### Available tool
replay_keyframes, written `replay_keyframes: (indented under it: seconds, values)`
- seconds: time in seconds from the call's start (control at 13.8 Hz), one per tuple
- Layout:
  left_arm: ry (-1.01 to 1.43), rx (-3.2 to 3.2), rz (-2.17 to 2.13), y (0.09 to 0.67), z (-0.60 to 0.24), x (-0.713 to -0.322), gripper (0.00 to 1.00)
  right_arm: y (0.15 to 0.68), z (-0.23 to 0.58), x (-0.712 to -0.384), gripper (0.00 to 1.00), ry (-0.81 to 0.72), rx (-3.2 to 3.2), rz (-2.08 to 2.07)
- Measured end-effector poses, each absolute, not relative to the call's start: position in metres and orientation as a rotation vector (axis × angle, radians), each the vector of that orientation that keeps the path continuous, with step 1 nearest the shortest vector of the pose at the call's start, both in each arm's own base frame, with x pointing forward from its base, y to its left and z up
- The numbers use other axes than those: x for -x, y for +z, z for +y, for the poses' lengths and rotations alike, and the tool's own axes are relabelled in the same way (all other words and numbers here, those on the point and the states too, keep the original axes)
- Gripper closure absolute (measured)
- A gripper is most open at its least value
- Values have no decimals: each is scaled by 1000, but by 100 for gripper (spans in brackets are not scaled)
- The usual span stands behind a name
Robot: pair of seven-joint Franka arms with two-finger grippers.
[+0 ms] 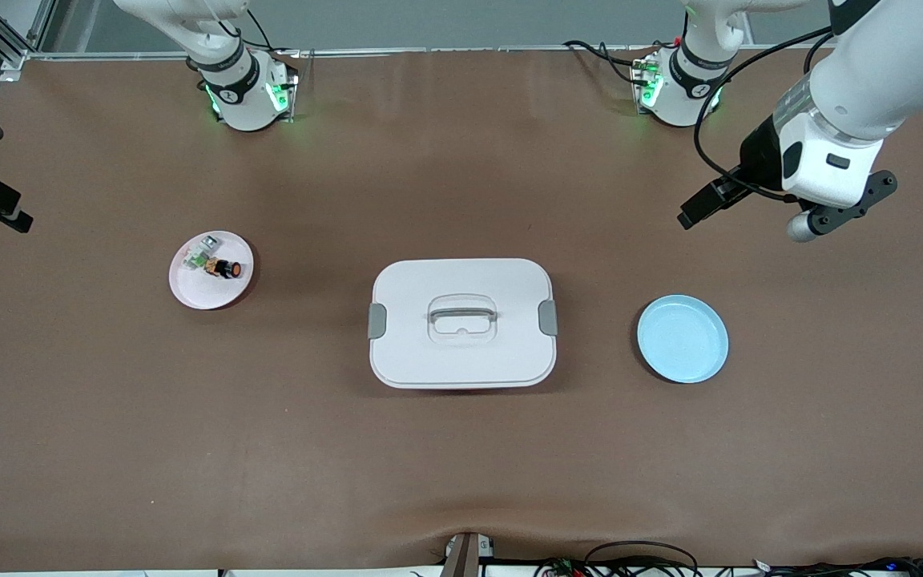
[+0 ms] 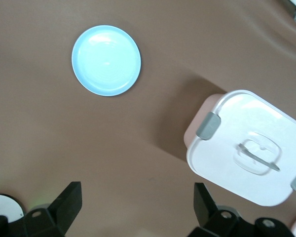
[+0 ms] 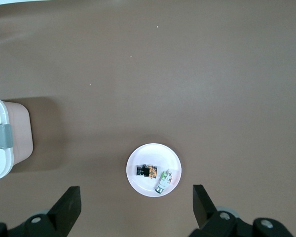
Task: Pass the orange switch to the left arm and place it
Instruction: 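Move the right gripper toward the white plate while the left gripper lowers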
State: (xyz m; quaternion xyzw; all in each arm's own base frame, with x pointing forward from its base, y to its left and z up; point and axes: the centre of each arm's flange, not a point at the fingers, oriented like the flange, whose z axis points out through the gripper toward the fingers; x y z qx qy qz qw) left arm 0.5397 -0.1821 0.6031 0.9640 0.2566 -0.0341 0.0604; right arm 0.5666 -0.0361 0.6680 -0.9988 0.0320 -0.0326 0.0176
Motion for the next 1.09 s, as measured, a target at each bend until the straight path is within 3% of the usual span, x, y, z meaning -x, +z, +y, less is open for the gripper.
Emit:
replay_keyframes:
  seconds: [1.09]
  values:
    - [-95,-2968,781,578,-182,-557,0,668,-37,-567,0,-100,3103,101]
